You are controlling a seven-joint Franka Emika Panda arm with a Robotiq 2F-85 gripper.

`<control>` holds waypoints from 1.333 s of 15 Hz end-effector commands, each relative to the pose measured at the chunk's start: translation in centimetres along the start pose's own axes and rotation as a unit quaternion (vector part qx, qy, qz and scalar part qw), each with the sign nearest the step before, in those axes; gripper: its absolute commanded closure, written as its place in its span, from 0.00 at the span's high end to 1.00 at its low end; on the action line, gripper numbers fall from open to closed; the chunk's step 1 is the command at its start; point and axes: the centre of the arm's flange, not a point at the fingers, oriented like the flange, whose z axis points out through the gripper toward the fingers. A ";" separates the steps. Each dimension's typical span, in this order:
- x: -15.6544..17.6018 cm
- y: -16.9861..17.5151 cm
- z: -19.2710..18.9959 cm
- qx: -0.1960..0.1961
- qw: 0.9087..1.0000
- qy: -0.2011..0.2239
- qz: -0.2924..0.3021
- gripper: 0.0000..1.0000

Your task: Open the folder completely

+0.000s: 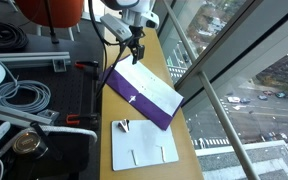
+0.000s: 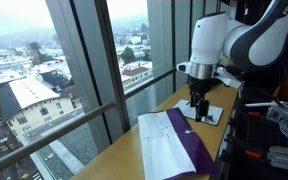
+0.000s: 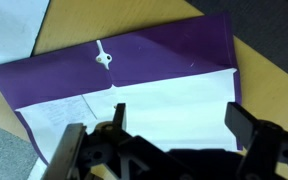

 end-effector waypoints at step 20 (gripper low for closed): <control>3.3 14.0 -3.8 0.060 0.971 0.022 0.229 1.00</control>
